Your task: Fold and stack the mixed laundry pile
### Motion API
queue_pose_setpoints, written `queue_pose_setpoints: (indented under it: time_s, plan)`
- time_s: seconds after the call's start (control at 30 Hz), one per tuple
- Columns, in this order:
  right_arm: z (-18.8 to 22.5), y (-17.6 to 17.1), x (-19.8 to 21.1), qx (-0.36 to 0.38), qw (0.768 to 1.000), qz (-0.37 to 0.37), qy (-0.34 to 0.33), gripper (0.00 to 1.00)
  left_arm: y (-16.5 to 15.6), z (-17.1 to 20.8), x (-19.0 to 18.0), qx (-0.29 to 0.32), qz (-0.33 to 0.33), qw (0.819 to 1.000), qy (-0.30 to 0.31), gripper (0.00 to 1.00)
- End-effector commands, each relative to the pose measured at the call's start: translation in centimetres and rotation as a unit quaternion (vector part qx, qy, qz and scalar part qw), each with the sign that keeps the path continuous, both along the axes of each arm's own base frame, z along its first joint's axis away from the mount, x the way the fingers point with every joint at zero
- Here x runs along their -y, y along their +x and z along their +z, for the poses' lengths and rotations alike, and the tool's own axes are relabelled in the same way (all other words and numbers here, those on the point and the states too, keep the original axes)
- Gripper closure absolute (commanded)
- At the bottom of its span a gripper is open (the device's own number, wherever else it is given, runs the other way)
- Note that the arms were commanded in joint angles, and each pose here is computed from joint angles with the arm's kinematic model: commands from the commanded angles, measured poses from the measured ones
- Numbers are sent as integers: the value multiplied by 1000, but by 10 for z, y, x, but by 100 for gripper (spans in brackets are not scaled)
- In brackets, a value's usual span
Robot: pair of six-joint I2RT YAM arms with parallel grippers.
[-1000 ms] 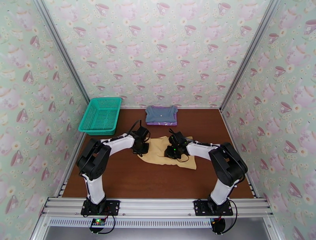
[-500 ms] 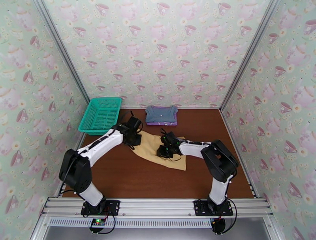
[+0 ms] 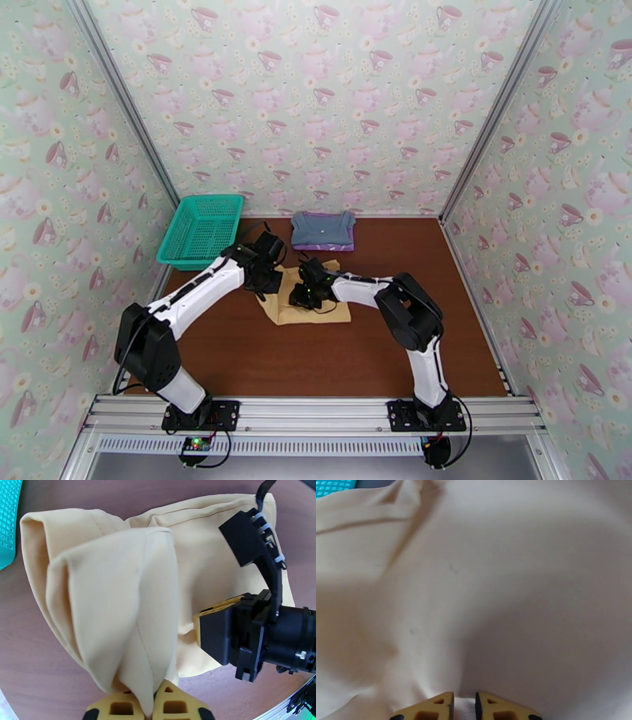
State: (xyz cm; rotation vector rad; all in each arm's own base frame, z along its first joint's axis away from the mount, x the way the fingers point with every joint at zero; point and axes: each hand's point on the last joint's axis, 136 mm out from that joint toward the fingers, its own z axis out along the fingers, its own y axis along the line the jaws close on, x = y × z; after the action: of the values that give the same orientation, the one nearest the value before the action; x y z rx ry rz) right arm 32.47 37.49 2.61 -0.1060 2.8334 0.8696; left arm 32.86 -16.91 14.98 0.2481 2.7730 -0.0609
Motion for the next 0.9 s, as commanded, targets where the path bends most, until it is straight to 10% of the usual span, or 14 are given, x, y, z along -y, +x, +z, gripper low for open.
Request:
queue_pose_setpoints:
  time_s: [0.0,0.37,0.5,0.87]
  plan:
    - [12,1,12,11,999,13,-36,73,6,10,-1,13,-11,1000,16,100]
    - [78,8,35,55,997,44,-27,79,15,11,-18,16,-15,998,53,100]
    - [61,0,31,30,998,54,-8,99,18,11,-17,14,-17,998,53,100]
    - [2,-39,-23,-44,995,78,40,100,20,16,12,12,-31,999,25,100]
